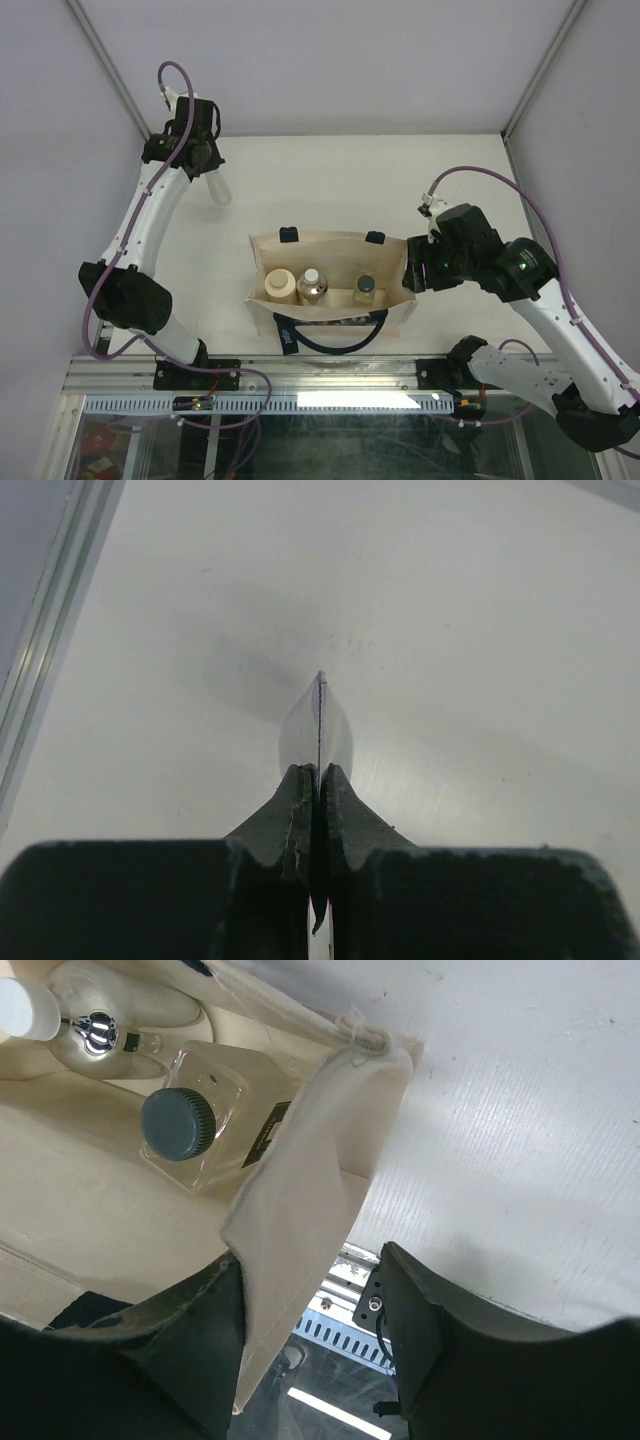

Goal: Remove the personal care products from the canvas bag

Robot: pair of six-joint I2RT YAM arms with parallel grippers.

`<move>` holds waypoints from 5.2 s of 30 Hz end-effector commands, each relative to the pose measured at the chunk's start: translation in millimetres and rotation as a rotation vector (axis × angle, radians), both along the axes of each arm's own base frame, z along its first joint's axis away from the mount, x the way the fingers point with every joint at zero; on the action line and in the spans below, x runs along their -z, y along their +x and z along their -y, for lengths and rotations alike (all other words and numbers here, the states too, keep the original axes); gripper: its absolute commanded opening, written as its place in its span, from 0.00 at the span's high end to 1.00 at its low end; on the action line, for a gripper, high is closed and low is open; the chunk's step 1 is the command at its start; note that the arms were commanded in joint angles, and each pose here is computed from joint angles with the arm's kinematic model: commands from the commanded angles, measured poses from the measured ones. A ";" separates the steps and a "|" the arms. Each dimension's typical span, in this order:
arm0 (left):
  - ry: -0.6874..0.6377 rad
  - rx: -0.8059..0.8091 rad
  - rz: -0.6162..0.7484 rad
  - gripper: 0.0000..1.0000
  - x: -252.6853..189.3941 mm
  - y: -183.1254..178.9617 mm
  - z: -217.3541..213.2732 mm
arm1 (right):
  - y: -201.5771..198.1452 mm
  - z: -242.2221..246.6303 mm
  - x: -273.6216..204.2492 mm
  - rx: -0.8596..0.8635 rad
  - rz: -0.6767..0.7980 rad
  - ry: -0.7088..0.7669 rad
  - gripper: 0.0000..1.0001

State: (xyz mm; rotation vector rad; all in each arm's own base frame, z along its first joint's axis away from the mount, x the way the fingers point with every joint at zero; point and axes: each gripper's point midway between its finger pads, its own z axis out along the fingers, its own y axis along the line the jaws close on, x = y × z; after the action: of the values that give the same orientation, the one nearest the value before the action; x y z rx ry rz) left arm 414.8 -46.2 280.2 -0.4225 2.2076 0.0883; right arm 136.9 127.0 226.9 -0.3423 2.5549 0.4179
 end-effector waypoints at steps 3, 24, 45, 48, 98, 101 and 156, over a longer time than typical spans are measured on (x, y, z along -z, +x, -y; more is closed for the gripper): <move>0.098 0.070 0.094 1.00 -6.9 44.8 -22.0 | 6.3 2.2 -14.9 -0.005 0.056 -0.005 0.44; 0.133 0.378 -0.025 0.97 68.8 76.9 -28.0 | 7.3 2.5 -11.5 0.008 0.025 -0.028 0.43; -0.032 0.110 0.147 0.24 -11.0 7.4 -25.0 | 5.2 -0.2 -10.8 0.044 0.003 0.000 0.43; -0.055 0.163 0.206 0.23 -39.7 -16.8 -8.9 | 2.8 0.6 -10.5 0.055 0.006 0.015 0.43; -0.014 0.830 0.010 0.01 75.0 -268.8 339.9 | -47.3 15.8 50.6 0.167 -0.193 0.051 0.54; 0.031 0.798 0.008 0.04 83.7 -262.3 345.7 | -45.3 16.1 47.9 0.168 -0.180 0.051 0.54; -0.324 0.906 0.104 1.00 -91.1 -278.2 335.8 | -20.4 10.7 31.8 0.120 -0.076 0.030 0.53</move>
State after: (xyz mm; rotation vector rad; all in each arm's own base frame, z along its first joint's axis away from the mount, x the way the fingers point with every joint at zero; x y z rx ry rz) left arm 137.1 -395.4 264.4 0.6119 2.2842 -0.3879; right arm 104.7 116.5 186.7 -0.1176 2.6775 0.4636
